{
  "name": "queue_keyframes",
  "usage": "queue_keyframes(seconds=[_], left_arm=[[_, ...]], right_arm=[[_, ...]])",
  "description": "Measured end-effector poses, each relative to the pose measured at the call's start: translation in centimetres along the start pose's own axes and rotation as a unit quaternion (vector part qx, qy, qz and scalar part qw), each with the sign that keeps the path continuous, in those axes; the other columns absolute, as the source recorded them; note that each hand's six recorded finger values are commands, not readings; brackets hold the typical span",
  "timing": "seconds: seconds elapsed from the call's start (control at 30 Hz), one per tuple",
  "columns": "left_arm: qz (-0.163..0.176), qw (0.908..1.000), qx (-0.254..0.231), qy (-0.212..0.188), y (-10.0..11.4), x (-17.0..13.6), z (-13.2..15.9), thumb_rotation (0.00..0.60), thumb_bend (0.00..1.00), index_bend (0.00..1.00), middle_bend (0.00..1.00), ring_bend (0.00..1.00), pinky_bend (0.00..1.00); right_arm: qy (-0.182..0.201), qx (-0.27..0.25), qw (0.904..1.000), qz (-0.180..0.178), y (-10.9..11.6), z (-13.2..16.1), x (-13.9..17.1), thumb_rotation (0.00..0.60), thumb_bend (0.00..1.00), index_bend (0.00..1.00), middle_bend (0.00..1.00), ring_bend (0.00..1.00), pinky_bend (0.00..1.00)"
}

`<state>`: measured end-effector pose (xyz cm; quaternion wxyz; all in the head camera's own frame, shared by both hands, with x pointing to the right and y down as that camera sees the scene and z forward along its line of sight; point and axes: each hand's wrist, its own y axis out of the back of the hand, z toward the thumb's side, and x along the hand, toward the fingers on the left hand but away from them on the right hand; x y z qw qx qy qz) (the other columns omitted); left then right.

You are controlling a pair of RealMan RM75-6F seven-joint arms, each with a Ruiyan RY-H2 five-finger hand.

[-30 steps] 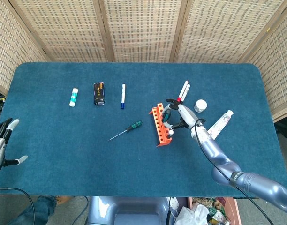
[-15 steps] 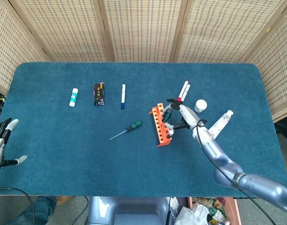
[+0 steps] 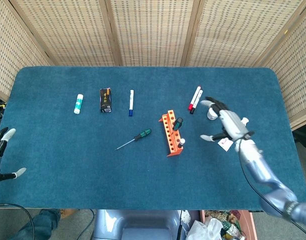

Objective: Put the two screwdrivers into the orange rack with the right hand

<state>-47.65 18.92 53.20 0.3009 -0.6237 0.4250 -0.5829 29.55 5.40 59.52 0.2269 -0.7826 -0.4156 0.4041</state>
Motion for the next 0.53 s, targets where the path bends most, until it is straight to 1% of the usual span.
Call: queue_keyframes(seconds=[0.13, 0.27, 0.3, 0.37, 0.4, 0.53], left_arm=[[0.005, 1.0, -0.003, -0.007, 0.2, -0.6, 0.1, 0.6, 0.0, 0.0, 0.0, 0.0, 0.0], [0.014, 0.9999, 0.0, -0.008, 0.4, -1.3, -0.1, 0.6, 0.0, 0.0, 0.0, 0.0, 0.0], [0.018, 0.9998, 0.004, -0.009, 0.4, -1.5, -0.1, 0.6, 0.0, 0.0, 0.0, 0.0, 0.0], [0.021, 0.9996, 0.011, -0.013, 0.1, -1.7, -0.1, 0.6, 0.0, 0.0, 0.0, 0.0, 0.0], [0.021, 0.9996, 0.012, -0.015, 0.0, -1.8, -0.1, 0.6, 0.0, 0.0, 0.0, 0.0, 0.0], [0.027, 0.9994, 0.016, -0.017, -0.3, -2.1, -0.2, 0.6, 0.0, 0.0, 0.0, 0.0, 0.0]], right_arm=[[0.012, 0.064, 0.997, -0.041, 2.3, -1.4, 3.5, 0.6, 0.0, 0.0, 0.0, 0.0, 0.0], [0.011, 0.133, 0.988, -0.079, 3.8, -3.4, 8.0, 0.6, 0.0, 0.0, 0.0, 0.0, 0.0], [0.005, 0.155, 0.984, -0.088, 4.0, -4.0, 9.5, 0.6, 0.0, 0.0, 0.0, 0.0, 0.0], [-0.004, 0.189, 0.9768, -0.101, 4.1, -4.8, 11.5, 0.6, 0.0, 0.0, 0.0, 0.0, 0.0], [-0.011, 0.21, 0.9716, -0.11, 4.1, -5.3, 12.8, 0.6, 0.0, 0.0, 0.0, 0.0, 0.0], [-0.038, 0.271, 0.953, -0.13, 3.8, -6.4, 16.0, 0.6, 0.0, 0.0, 0.0, 0.0, 0.0]])
